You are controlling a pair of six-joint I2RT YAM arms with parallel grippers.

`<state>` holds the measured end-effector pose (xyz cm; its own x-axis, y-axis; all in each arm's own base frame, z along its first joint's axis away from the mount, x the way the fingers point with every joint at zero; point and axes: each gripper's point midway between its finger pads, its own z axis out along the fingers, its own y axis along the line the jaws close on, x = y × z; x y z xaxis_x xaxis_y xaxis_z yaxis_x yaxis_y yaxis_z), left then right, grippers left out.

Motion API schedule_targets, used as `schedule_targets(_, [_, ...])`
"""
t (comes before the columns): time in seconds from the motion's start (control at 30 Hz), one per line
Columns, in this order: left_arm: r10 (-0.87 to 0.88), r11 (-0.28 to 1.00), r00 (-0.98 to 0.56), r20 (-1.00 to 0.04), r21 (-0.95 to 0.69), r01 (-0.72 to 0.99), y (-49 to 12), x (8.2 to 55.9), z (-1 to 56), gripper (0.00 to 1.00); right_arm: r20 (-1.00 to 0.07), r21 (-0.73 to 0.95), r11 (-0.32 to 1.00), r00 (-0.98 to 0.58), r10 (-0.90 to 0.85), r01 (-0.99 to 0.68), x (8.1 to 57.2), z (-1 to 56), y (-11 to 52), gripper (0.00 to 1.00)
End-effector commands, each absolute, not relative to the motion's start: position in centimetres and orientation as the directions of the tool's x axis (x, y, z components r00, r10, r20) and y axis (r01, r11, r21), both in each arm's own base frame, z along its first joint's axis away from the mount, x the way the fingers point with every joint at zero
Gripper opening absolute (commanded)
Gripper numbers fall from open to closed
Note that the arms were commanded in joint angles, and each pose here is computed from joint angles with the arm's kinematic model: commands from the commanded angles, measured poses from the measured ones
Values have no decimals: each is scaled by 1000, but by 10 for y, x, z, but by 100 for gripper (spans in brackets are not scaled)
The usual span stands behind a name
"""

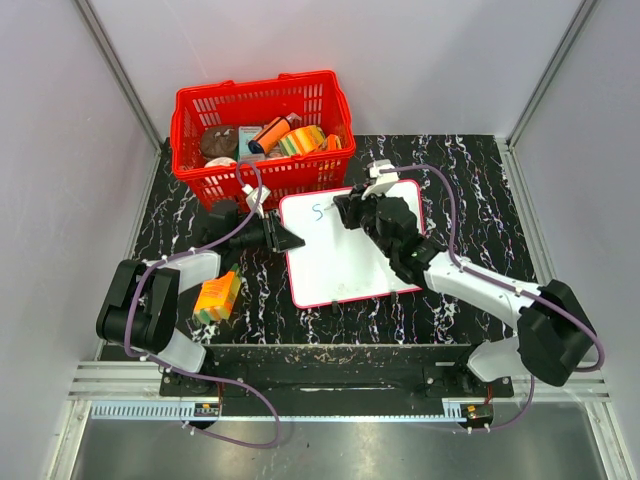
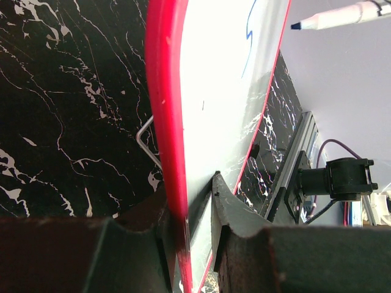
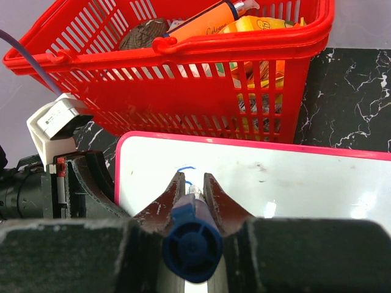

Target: Write a sentence on the whiteboard

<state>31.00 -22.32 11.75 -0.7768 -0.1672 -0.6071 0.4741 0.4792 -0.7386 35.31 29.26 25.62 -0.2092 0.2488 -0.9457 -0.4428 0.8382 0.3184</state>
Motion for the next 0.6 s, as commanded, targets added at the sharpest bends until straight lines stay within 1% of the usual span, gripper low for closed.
schedule_targets(0.0, [-89, 626, -761, -643, -630, 459, -212, 316, 73, 0, -947, 320, 823, -162, 277, -470, 360, 280, 301, 0])
schedule_targets(0.57, [-84, 624, -765, -639, -632, 459, -212, 315, 72, 0, -954, 300, 839, -167, 250, -454, 369, 269, 304, 0])
